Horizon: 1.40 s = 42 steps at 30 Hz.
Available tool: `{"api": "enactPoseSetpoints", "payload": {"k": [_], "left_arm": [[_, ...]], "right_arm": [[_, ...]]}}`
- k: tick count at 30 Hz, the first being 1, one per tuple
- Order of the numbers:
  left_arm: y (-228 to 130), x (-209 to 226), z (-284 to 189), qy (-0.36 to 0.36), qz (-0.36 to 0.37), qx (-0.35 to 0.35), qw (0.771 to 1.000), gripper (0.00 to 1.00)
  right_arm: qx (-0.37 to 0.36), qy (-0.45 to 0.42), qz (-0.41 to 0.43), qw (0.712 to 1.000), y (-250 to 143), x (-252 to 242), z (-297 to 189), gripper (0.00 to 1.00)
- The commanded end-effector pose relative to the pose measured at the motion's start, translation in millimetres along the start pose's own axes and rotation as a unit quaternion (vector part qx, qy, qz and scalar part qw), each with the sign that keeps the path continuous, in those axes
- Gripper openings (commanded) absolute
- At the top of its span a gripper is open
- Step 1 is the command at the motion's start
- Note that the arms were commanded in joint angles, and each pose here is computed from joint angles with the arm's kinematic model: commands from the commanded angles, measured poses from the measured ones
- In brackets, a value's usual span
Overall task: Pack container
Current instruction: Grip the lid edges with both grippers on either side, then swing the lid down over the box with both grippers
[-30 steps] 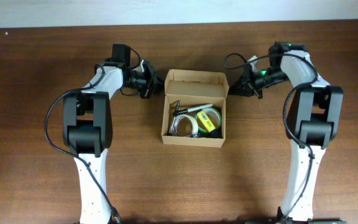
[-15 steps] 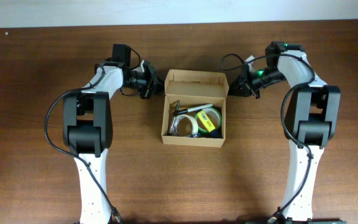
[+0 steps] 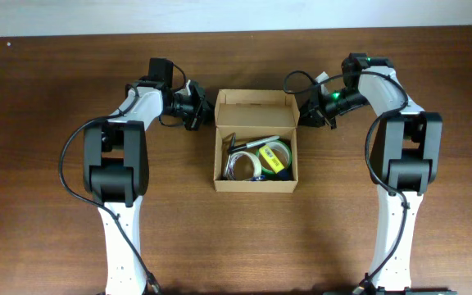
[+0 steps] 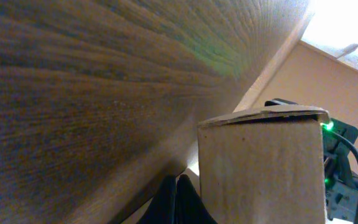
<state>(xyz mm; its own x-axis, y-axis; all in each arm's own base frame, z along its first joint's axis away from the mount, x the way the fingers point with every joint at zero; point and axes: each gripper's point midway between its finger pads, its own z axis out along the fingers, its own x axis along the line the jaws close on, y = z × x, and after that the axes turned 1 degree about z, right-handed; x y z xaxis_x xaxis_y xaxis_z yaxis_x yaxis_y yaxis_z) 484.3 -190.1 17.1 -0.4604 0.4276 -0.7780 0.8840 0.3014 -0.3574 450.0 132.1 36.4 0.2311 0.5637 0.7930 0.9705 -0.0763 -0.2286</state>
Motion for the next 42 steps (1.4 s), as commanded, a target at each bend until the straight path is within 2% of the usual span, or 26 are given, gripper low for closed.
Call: {"api": "enactPoseSetpoints", "payload": {"k": [1,15,28,37,42], "left_arm": [[-9,1,8,-0.008,0.001,0.024,1.000,0.02],[-27,-34,1,-0.092,0.047,0.078,0.992,0.01],[-42,-73,-24,-0.115,0.098,0.070,0.986,0.02],[-70,-126,-61,-0.137,0.172,0.046,0.974,0.02],[-101,-152,-76,-0.146,0.219,0.047,0.964,0.02]], "right_arm": [[0.008,0.018,-0.008,1.000,0,3,6,0.04],[0.028,0.037,-0.053,0.998,-15,28,-8,0.04],[0.009,0.036,-0.135,0.990,-30,96,-57,0.04],[-0.023,0.009,-0.174,0.984,-40,131,-87,0.04],[-0.040,0.009,-0.192,0.981,-52,150,-102,0.04]]}}
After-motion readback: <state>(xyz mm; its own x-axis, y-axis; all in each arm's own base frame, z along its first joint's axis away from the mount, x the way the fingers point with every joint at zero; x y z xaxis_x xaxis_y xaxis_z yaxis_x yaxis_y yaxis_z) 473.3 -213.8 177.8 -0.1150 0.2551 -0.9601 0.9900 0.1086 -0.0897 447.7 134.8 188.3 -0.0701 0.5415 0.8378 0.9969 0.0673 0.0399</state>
